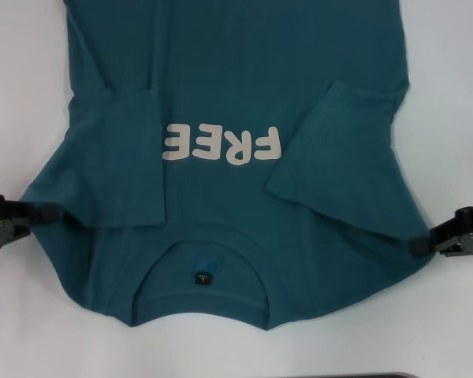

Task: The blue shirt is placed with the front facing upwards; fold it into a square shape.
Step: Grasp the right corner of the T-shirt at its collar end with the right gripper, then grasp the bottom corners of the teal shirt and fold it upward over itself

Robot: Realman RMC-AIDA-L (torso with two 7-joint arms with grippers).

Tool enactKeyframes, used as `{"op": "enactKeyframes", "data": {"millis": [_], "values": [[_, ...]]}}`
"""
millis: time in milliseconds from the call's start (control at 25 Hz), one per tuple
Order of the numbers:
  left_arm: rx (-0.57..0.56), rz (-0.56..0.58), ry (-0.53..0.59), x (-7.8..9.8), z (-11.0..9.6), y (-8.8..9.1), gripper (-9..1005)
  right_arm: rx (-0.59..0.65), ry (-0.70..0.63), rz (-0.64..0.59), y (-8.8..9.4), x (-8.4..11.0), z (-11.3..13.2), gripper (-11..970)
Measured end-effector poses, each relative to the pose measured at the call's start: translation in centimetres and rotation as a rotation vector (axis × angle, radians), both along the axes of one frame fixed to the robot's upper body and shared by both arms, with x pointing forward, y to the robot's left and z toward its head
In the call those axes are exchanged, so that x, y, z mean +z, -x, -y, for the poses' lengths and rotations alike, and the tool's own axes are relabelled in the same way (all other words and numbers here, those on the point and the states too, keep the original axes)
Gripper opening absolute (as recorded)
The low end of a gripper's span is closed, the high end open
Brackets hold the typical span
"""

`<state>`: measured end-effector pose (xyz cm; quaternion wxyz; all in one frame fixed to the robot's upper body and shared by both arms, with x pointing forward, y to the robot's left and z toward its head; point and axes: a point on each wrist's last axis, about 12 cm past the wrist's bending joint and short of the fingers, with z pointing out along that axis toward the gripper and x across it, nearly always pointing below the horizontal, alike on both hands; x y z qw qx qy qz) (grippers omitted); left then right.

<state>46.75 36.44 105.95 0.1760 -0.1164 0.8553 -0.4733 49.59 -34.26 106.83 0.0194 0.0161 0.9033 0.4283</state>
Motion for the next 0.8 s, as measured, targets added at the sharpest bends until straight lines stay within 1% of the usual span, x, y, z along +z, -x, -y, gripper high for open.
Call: {"op": "enactKeyframes", "data": {"millis": [80,120,200,360,560,800], "values": [[-0.017,-0.001,0.001,0.1,0.0,0.1,32,0.014,0.008,-0.010,0.1,0.3,0.5,36],[-0.061,-0.007,-0.008,0.5,-0.1,0.3,32,0.023,0.017,-0.014,0.2,0.5,0.7,37],[-0.091,-0.017,-0.018,0.6,-0.1,0.5,32,0.041,0.050,-0.024,0.2,1.0,1.2,40],[-0.142,-0.047,-0.040,0.8,-0.1,1.1,32,0.076,0.098,-0.046,0.4,1.7,1.4,46],[-0.198,-0.105,-0.075,0.7,0.2,2.1,33,0.113,0.112,-0.082,0.7,1.8,1.3,54],[-0.238,-0.147,-0.088,0.5,0.2,3.4,33,0.127,0.121,-0.099,1.3,1.9,1.6,62]]}}
